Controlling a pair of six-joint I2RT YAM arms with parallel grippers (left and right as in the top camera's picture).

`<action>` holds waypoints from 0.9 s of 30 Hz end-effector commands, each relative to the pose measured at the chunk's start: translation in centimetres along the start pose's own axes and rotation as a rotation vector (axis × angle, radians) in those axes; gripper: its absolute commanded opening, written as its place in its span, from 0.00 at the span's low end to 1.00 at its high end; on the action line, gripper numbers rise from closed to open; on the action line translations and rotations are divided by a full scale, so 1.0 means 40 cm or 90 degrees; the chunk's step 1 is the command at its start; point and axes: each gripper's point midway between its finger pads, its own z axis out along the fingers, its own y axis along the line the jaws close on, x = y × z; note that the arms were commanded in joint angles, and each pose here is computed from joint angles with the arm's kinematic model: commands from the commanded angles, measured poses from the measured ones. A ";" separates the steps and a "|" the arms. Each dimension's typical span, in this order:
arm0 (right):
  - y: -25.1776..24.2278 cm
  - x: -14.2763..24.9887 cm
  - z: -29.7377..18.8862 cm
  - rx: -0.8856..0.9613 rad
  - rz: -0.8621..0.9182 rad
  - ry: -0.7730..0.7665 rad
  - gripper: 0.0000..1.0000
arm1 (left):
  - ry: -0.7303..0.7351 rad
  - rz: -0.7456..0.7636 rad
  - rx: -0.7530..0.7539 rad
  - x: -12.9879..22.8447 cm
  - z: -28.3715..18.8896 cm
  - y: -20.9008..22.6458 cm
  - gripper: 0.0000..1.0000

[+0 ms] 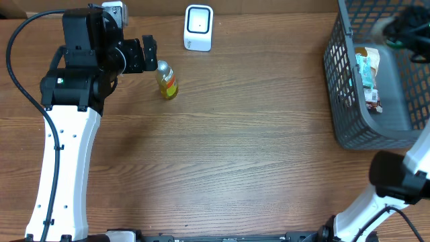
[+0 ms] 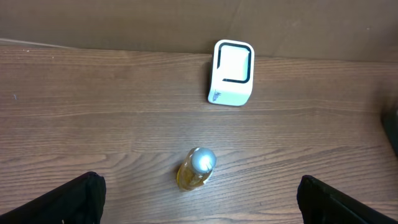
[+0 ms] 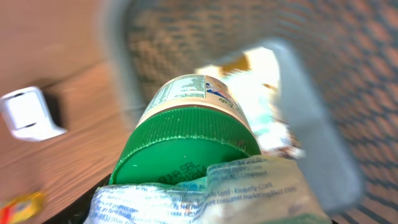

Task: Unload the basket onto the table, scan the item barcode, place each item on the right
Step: 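Reach into the basket with the right gripper and grasp the green-capped jar, then carry the green-capped jar to the table center and release it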

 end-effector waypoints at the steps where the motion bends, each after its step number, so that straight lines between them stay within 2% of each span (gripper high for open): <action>1: 0.168 0.028 -0.073 -0.106 -0.068 -0.025 0.28 | 0.001 -0.006 -0.004 0.001 0.002 -0.002 1.00; 7: 0.398 0.151 -0.059 -0.188 -0.136 0.045 0.27 | 0.001 -0.006 -0.004 0.001 0.002 -0.002 1.00; 11: 0.492 0.246 -0.023 -0.172 -0.143 0.102 0.28 | 0.001 -0.006 -0.004 0.001 0.002 -0.002 1.00; 14: 0.541 0.318 0.017 -0.145 -0.155 0.143 0.31 | 0.001 -0.006 -0.004 0.001 0.002 -0.002 1.00; 21: 0.626 0.480 0.148 -0.097 -0.168 0.240 0.31 | 0.001 -0.006 -0.004 0.001 0.002 -0.002 1.00; 27: 0.703 0.635 0.255 -0.102 -0.121 0.320 0.31 | 0.001 -0.006 -0.004 0.001 0.002 -0.002 1.00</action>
